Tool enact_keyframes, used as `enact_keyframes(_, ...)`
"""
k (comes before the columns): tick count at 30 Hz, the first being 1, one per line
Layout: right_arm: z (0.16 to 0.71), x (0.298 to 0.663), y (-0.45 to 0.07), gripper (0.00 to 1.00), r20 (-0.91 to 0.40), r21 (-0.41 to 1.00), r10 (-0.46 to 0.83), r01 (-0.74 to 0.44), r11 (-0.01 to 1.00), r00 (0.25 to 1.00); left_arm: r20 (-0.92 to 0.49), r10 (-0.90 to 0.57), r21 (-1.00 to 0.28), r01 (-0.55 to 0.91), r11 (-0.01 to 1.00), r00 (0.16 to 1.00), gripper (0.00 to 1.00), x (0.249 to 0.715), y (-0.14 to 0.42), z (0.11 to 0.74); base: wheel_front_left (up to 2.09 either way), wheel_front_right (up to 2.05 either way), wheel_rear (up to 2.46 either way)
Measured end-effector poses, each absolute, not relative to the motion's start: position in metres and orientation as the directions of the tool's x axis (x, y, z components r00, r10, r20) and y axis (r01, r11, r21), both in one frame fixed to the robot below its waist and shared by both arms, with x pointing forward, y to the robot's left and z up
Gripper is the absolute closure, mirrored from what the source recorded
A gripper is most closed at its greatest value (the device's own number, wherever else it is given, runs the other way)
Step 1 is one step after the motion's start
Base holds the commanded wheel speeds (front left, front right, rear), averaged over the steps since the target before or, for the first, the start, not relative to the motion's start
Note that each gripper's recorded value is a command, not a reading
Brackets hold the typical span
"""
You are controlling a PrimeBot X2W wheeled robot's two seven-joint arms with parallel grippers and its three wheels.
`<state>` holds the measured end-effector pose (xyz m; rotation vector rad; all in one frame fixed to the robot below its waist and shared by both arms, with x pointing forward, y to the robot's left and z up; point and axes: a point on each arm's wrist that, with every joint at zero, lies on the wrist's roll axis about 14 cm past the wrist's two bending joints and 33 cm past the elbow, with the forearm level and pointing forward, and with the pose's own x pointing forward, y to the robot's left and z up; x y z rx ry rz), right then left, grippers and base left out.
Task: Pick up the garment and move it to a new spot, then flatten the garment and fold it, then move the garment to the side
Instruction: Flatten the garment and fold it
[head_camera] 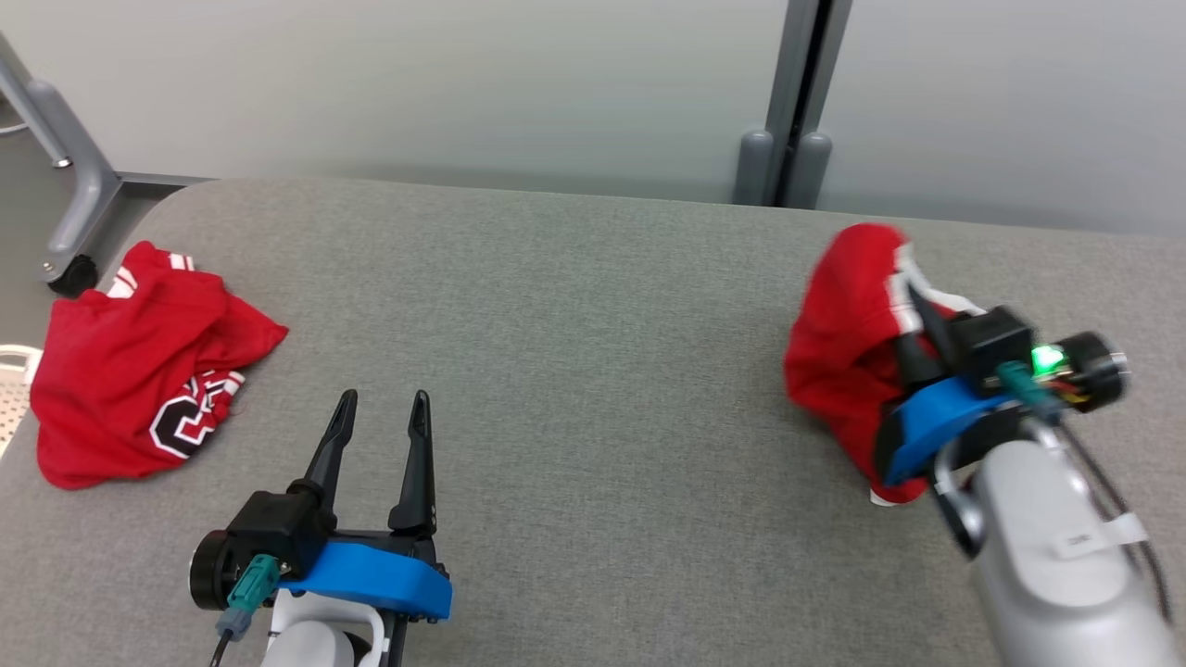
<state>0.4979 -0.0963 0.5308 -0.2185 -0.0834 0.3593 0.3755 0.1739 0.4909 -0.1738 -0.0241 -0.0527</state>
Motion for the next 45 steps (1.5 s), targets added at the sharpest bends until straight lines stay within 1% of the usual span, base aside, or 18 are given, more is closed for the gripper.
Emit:
enact_keyframes(3, 0.519, 0.486, -0.05, 1.0, 0.008, -0.211, 0.463, -0.451, 0.867, 0.887, 0.023, -0.032, -0.174, 0.036, 0.984, 0.999, 0.0, 0.37, 0.179, 0.489, 0.0, 0.0, 0.0)
enact_keyframes(7, 0.499, 0.468, -0.001, 1.0, -0.044, -0.18, 0.571, -0.568, 0.803, 0.82, 0.008, -0.005, -0.177, 0.006, 0.984, 1.0, 0.0, 0.363, 0.187, 0.485, 0.0, 0.0, 0.0)
enact_keyframes(10, 0.479, 0.45, 0.027, 1.0, -0.096, -0.151, 0.634, -0.64, 0.753, 0.768, -0.001, 0.014, -0.179, -0.014, 0.984, 1.0, 0.0, 0.359, 0.193, 0.482, 0.0, 0.0, 0.0)
enact_keyframes(14, 0.452, 0.421, 0.049, 1.0, -0.163, -0.104, 0.696, -0.714, 0.693, 0.699, -0.016, 0.029, -0.18, -0.031, 0.983, 0.999, 0.0, 0.356, 0.197, 0.477, 0.0, 0.0, 0.0)
enact_keyframes(15, 0.448, 0.413, 0.054, 0.82, -0.172, -0.081, 0.709, -0.728, 0.681, 0.683, -0.018, 0.029, -0.181, -0.032, 0.983, 0.999, 0.0, 0.355, 0.197, 0.477, 0.0, 0.0, 0.0)
enact_keyframes(16, 0.444, 0.406, 0.058, 0.21, -0.178, -0.063, 0.721, -0.739, 0.671, 0.67, -0.019, 0.03, -0.181, -0.033, 0.983, 0.999, 0.0, 0.355, 0.197, 0.476, 0.0, 0.0, 0.0)
enact_keyframes(17, 0.442, 0.399, 0.061, 0.0, -0.182, -0.049, 0.731, -0.748, 0.661, 0.658, -0.021, 0.03, -0.181, -0.033, 0.983, 0.999, 0.0, 0.356, 0.197, 0.476, 0.0, 0.0, 0.0)
enact_keyframes(19, 0.439, 0.392, 0.062, 0.0, -0.186, -0.031, 0.739, -0.755, 0.655, 0.648, -0.028, 0.026, -0.182, -0.03, 0.983, 0.999, 0.0, 0.356, 0.195, 0.473, 0.0, 0.0, 0.0)
enact_keyframes(22, 0.442, 0.39, 0.056, 0.0, -0.175, -0.026, 0.728, -0.742, 0.669, 0.663, -0.032, 0.006, -0.187, -0.012, 0.982, 0.999, 0.0, 0.359, 0.189, 0.472, 0.0, 0.0, 0.0)
enact_keyframes(29, 0.443, 0.387, 0.017, 0.0, -0.164, -0.072, 0.647, -0.663, 0.745, 0.745, -0.025, -0.052, -0.194, 0.046, 0.98, 0.998, 0.0, 0.364, 0.169, 0.473, 0.0, 0.0, 0.0)
enact_keyframes(34, 0.453, 0.387, -0.024, 0.0, -0.125, -0.089, 0.559, -0.57, 0.817, 0.82, -0.018, -0.082, -0.192, 0.077, 0.978, 0.996, 0.0, 0.367, 0.159, 0.475, 0.0, 0.0, 0.0)
enact_keyframes(40, 0.468, 0.382, -0.064, 0.0, -0.07, -0.095, 0.46, -0.465, 0.88, 0.885, -0.01, -0.1, -0.187, 0.097, 0.978, 0.995, 0.0, 0.365, 0.154, 0.477, 0.0, 0.0, 0.0)
enact_keyframes(45, 0.483, 0.382, -0.1, 0.0, -0.012, -0.087, 0.352, -0.352, 0.932, 0.936, -0.003, -0.105, -0.181, 0.102, 0.978, 0.994, 0.0, 0.365, 0.153, 0.479, 0.0, 0.0, 0.0)
